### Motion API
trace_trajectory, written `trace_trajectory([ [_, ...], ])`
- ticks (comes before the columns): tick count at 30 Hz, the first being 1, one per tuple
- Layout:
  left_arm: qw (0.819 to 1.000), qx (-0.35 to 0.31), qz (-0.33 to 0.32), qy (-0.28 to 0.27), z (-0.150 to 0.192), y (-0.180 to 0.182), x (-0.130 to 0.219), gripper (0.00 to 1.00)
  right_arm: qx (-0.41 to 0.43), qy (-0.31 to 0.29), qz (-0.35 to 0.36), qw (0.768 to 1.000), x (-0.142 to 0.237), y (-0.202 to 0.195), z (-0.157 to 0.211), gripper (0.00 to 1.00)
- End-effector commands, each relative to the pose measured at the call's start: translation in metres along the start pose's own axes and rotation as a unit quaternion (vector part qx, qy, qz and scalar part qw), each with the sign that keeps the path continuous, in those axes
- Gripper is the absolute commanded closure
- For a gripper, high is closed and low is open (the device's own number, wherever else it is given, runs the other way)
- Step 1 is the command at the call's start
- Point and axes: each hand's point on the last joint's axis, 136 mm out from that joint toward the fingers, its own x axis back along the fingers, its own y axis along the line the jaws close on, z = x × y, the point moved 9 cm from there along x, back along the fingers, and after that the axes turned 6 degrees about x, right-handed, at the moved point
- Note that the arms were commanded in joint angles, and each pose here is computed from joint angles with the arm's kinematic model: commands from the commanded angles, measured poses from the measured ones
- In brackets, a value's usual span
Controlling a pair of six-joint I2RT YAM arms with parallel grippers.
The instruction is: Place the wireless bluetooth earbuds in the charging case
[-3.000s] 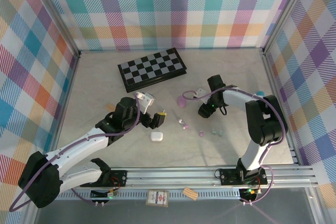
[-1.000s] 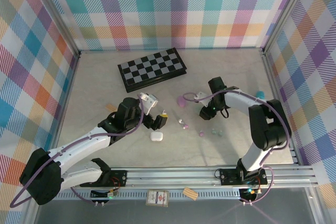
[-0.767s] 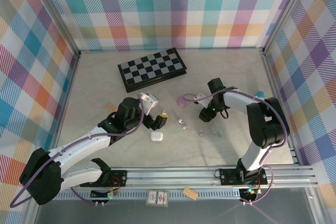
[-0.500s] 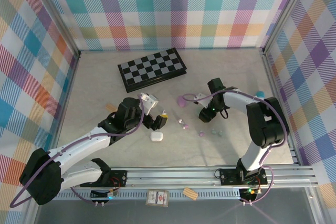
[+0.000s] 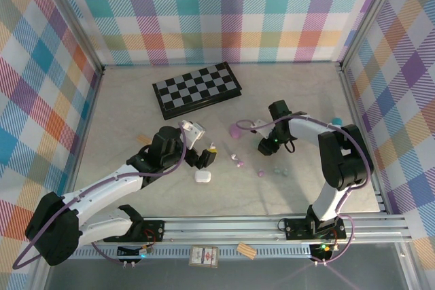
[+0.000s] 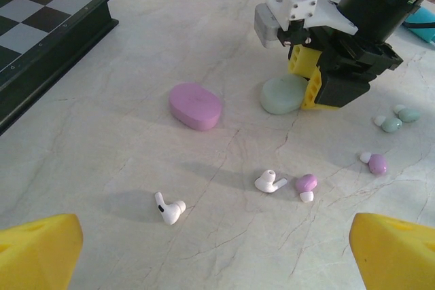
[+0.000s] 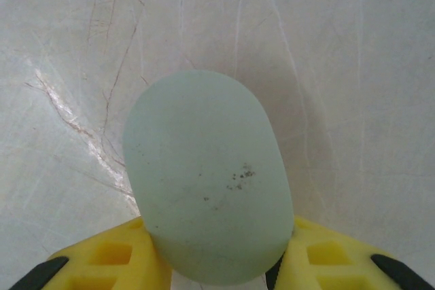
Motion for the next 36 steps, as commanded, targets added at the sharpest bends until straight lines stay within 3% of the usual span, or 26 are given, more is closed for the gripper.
trace_trajectory([
  [1,1.000,-0.018,-0.002,-0.006,-0.007,-0.003,0.006,0.00,0.006,-0.017,-0.023,1.000,0.009,0.011,-0.006,0.65],
  [6,0.999,-0.028,0.009,-0.015,-0.010,-0.005,0.004,0.00,0.017,-0.031,-0.022,0.999,0.022,0.024,-0.012,0.65],
  [15,0.988,-0.097,0.113,-0.030,-0.011,-0.017,-0.031,0.00,0.043,-0.085,-0.047,0.994,0.057,0.046,-0.026,0.65],
  [22,0.975,-0.110,0.191,-0.039,-0.016,-0.025,-0.066,0.00,0.068,-0.127,-0.072,0.987,0.091,0.064,-0.029,0.65],
  [26,0.964,-0.104,0.240,-0.052,-0.025,-0.031,-0.077,0.03,0.075,-0.157,-0.077,0.982,0.108,0.071,-0.032,0.65],
  [32,0.945,-0.108,0.300,-0.079,-0.033,-0.039,-0.086,0.18,0.081,-0.197,-0.098,0.972,0.126,0.080,-0.036,0.65],
  [36,0.936,-0.113,0.321,-0.086,-0.038,-0.043,-0.087,0.20,0.085,-0.214,-0.104,0.968,0.134,0.083,-0.039,0.65],
])
